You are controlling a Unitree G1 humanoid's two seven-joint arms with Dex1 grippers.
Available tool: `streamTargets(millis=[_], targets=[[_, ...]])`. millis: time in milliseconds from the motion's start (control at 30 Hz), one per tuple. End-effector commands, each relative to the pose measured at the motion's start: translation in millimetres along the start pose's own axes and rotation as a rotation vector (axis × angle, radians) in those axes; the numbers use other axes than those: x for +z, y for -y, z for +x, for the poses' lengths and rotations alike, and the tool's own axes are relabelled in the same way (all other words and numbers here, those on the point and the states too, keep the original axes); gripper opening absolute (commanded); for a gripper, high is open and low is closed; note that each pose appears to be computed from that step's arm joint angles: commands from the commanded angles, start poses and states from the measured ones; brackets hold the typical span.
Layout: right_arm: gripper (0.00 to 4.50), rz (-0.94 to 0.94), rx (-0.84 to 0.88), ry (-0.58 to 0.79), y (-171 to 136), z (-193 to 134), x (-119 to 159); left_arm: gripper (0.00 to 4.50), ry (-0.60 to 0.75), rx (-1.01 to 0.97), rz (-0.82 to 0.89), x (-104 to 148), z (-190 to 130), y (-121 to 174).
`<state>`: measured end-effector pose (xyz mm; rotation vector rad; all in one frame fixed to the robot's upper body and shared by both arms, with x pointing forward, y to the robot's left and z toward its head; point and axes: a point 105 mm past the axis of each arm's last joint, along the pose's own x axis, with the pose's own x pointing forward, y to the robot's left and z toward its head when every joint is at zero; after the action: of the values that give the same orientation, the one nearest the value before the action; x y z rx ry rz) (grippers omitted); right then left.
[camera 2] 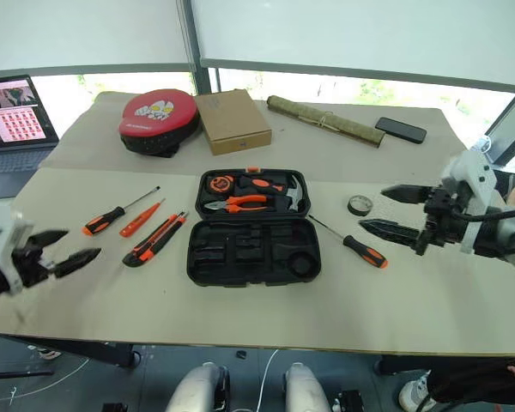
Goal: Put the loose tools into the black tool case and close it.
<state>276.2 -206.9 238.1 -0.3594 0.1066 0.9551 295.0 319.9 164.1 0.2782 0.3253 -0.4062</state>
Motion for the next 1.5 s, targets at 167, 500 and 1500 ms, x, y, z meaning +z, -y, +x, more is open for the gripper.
streamTargets(millis=[167,500,1500], targets=[[4.40,-0.087,0.183,0.067,-52.0,20.6,29.5,4.48,-0.090,0.000,0.092,9.5,44.9,-39.4],[4.40,-0.088,0.172,0.075,-74.7,16.9,28.3,4.48,-0.185,-0.020,0.026,-1.2,76.6,-50.8],[4.50,0.022,-0.052,-0.014,-47.7,-10.7,-19.1,0.88,0.060,-0.894,0.686,94.0,112.6,138.0]])
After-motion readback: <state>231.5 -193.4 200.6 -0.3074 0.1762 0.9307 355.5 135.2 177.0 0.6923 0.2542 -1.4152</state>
